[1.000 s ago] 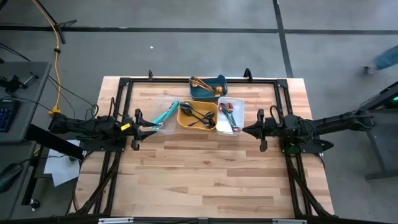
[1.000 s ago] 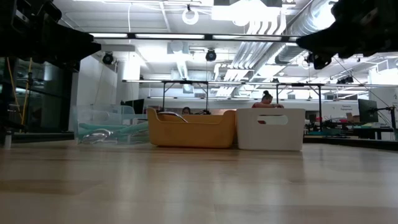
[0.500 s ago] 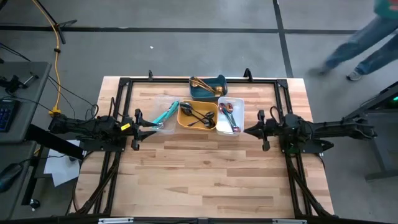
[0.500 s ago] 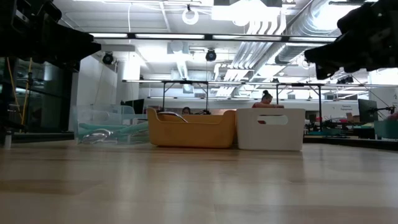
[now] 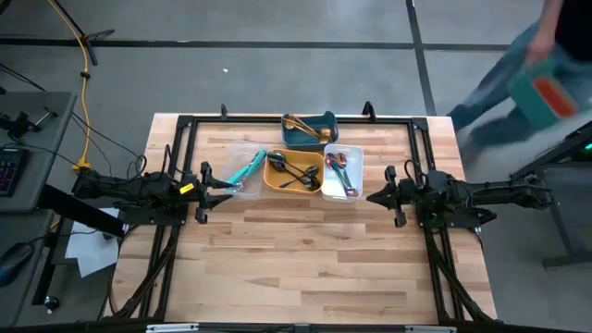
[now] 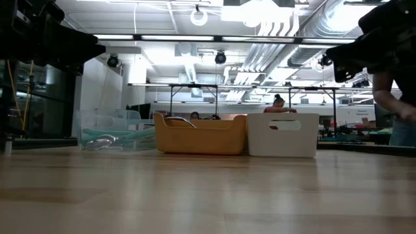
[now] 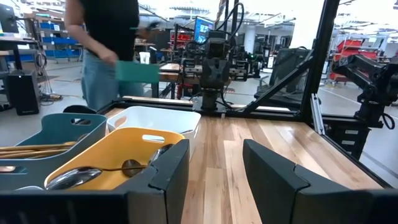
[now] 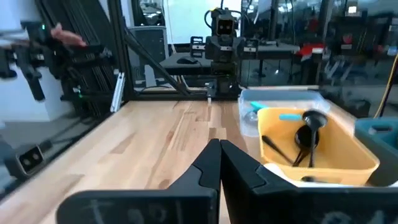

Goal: Sort silverware by color (type)
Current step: Return to Home Position

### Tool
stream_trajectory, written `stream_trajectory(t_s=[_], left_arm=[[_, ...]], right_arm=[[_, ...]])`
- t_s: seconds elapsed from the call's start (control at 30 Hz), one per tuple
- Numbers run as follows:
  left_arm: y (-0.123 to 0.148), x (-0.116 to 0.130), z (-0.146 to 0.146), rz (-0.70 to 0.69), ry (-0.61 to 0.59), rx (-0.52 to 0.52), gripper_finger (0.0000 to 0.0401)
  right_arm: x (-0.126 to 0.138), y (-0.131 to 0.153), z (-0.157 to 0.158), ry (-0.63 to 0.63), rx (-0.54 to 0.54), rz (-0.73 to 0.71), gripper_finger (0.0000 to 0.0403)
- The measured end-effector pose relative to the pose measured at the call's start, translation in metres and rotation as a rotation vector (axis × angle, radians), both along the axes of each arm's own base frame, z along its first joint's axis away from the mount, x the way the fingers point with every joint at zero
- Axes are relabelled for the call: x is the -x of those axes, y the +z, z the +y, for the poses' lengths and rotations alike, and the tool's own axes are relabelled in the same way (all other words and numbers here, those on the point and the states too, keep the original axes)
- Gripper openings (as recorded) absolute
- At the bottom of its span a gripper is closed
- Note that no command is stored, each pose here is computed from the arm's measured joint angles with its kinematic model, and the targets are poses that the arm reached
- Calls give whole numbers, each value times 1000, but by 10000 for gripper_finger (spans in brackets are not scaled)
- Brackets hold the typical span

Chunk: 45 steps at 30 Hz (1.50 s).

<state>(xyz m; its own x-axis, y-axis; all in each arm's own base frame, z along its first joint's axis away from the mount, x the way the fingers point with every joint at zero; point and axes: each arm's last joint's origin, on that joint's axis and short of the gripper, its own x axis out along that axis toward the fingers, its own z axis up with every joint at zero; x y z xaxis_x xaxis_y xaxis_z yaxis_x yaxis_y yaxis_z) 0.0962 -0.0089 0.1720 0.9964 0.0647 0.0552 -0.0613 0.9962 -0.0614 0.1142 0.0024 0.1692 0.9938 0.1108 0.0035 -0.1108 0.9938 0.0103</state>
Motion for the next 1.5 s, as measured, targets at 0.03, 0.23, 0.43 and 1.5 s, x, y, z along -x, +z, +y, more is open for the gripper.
stream_trajectory(t_s=[0.03,0.23,0.43,1.5], left_arm=[[0,0,0,0,-1,0,145],[0,0,0,0,-2,0,145],[0,0,0,0,-2,0,145],[-1,0,0,7,-7,-1,145]], right_arm=[[0,0,0,0,-19,5,0],[0,0,0,0,-87,13,0],[0,-1,0,0,-86,14,0],[19,12,3,39,-94,-149,0]])
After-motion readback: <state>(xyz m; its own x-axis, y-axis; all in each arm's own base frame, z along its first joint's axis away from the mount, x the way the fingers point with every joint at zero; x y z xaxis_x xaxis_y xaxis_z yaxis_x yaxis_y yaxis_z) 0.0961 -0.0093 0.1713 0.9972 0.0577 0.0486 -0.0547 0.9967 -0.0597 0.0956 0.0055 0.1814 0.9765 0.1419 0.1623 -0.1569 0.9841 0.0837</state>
